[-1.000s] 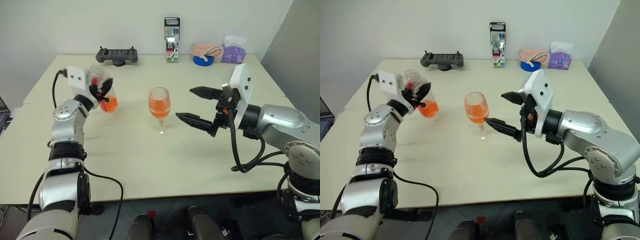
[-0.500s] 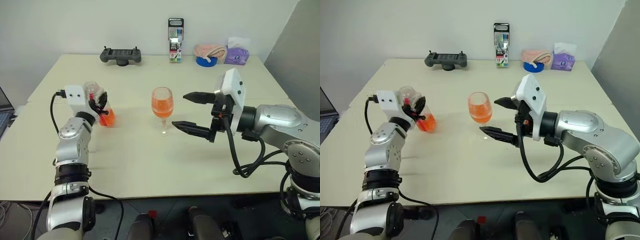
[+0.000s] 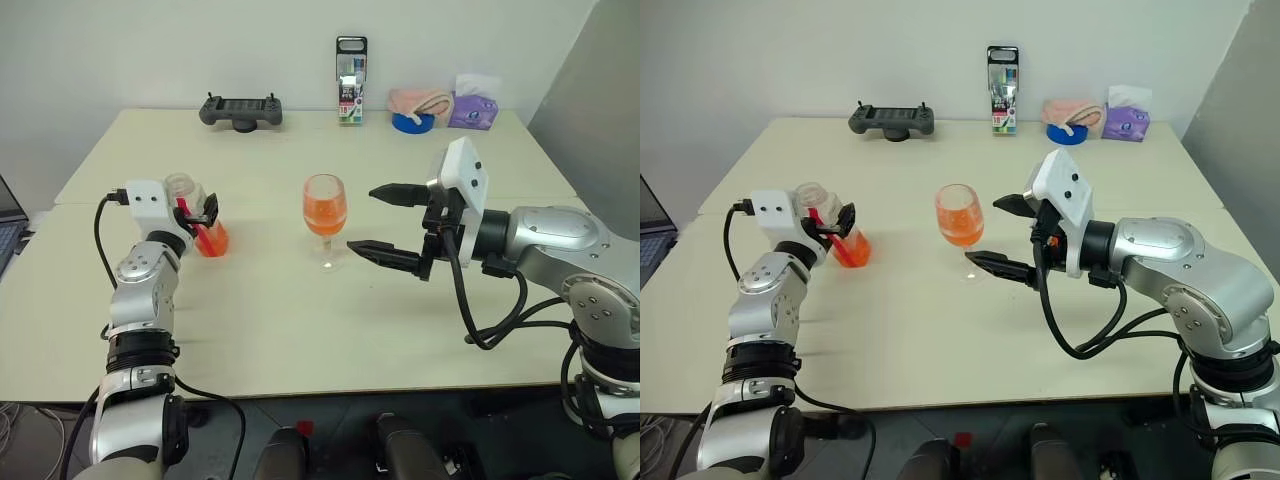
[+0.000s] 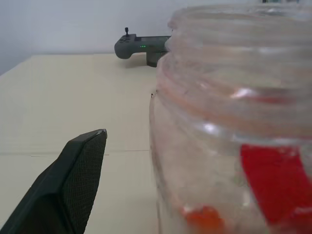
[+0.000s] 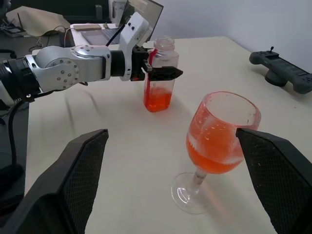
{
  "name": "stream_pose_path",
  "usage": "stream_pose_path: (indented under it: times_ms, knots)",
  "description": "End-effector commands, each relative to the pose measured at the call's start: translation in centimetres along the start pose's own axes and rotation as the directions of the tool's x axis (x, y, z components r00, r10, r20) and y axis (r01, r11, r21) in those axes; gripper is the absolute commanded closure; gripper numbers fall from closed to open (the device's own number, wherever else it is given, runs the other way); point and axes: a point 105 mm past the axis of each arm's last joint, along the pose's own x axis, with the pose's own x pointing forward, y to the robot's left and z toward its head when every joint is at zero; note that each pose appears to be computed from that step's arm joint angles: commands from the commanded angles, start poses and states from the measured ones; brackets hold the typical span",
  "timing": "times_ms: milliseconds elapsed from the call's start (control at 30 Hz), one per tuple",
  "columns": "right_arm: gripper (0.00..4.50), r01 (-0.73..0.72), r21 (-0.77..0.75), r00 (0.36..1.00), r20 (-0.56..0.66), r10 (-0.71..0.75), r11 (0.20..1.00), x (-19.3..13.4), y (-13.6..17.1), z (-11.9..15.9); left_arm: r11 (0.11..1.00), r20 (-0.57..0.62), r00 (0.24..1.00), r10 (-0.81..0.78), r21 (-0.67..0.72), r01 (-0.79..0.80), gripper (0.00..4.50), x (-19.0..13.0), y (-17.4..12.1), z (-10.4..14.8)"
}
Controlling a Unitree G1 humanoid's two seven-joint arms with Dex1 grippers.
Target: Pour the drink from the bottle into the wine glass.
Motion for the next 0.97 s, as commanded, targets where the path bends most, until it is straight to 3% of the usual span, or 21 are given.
stream_pose_path:
  times_ms: [33, 233, 500, 700, 833, 900, 967]
  knots:
    - [0.00, 0.019, -0.050, 1.000, 0.015, -0.018, 0.999, -0.5, -0.6, 0.7, 0.999, 0.040, 0.999, -0.025, 0.049, 0.023, 0.03, -0.4, 0.1, 1.7]
    - [0.00, 0.038, -0.061, 0.999, 0.015, -0.037, 0.997, -0.8, -1.8, 0.8, 0.987, 0.034, 0.990, -0.140, 0.080, 0.137, 0.03, -2.5, 0.2, 3.6]
    - [0.00, 0.063, -0.095, 0.998, -0.008, -0.064, 0.993, -1.6, -3.5, 0.2, 0.937, 0.031, 0.955, -0.295, 0.205, 0.283, 0.03, -4.1, 2.2, 9.6]
    - [0.00, 0.106, -0.031, 0.994, 0.000, -0.106, 0.994, -4.2, -5.0, 0.3, 0.781, 0.067, 0.781, -0.620, 0.149, 0.607, 0.03, -7.2, -1.1, 14.4]
    - [0.00, 0.071, 0.017, 0.997, -0.038, -0.070, 0.997, -5.8, -4.4, -1.1, 0.639, 0.018, 0.641, -0.767, 0.105, 0.762, 0.03, -9.0, -3.2, 15.1]
    - [0.00, 0.085, 0.016, 0.995, -0.058, -0.083, 0.996, -6.0, -4.7, -1.6, 0.615, 0.014, 0.616, -0.788, 0.084, 0.784, 0.03, -9.2, -3.6, 15.2]
    - [0.00, 0.090, 0.018, 0.995, -0.053, -0.089, 0.996, -5.8, -4.9, -1.7, 0.636, -0.011, 0.639, -0.770, 0.083, 0.767, 0.03, -8.5, -3.3, 14.5]
